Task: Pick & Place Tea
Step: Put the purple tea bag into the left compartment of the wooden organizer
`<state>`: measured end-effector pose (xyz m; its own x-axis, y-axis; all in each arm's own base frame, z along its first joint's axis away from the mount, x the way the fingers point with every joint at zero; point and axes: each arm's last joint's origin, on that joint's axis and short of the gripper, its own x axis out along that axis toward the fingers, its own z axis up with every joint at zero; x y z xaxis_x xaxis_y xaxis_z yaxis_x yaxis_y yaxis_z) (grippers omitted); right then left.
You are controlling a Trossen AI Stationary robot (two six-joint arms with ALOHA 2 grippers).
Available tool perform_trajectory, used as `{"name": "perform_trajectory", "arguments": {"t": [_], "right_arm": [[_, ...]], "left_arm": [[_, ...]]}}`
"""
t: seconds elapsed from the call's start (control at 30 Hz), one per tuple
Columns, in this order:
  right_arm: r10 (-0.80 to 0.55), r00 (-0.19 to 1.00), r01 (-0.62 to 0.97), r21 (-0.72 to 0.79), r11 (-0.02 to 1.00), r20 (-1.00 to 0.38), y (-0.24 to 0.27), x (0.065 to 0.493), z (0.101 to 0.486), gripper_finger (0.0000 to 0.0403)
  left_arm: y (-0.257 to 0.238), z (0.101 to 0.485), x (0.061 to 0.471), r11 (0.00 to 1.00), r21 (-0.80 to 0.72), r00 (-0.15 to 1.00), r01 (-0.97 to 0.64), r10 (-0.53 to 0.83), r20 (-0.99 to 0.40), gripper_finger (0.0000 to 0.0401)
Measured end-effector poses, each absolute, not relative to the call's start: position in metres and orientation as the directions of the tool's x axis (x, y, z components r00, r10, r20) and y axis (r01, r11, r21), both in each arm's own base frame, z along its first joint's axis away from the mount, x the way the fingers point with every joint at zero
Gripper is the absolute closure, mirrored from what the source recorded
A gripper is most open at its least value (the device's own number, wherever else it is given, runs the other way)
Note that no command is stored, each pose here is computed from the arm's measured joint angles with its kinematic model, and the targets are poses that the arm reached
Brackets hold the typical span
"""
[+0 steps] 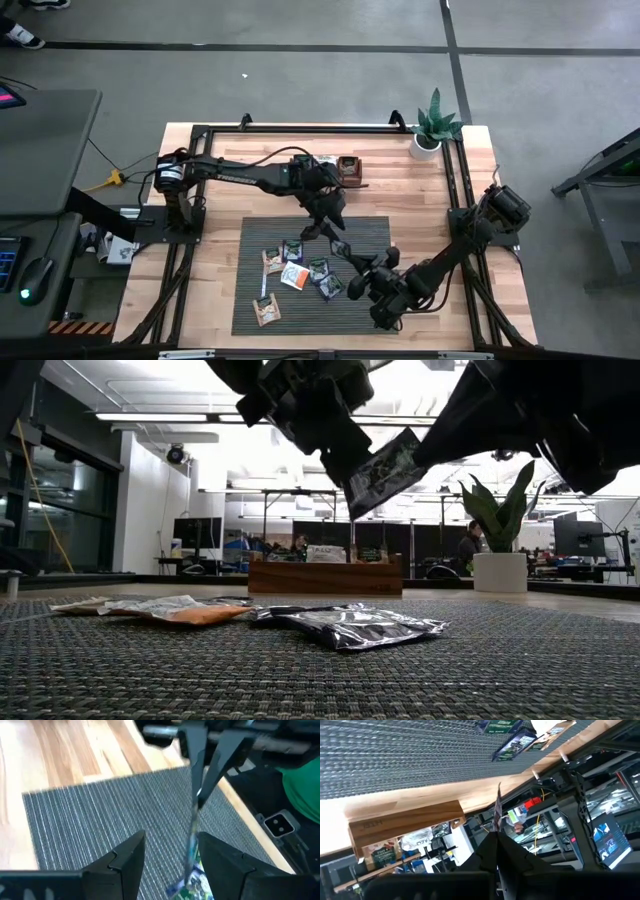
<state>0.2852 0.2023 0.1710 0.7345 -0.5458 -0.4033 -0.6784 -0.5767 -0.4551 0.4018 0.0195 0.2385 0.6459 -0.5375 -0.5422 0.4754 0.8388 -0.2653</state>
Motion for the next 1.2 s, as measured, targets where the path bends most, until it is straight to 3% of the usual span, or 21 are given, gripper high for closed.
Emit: {"name": "perform_trajectory", "arguments": {"t": [0.23, 1.2], "right_arm": [[-0.549, 0.729, -0.683, -0.486, -0.545, -0.409, 0.194, 0.295, 0.172, 0.0403], [-0.546, 0.726, -0.683, -0.537, -0.496, -0.418, 0.184, 0.306, 0.174, 0.0403]], "left_arm": [[0.020, 0.221, 0.409, 0.827, -0.312, 0.623, 0.467, -0.558, -0.548, 0.0219], [0.018, 0.224, 0.412, 0.776, -0.336, 0.611, 0.534, -0.629, -0.481, 0.0221]]}}
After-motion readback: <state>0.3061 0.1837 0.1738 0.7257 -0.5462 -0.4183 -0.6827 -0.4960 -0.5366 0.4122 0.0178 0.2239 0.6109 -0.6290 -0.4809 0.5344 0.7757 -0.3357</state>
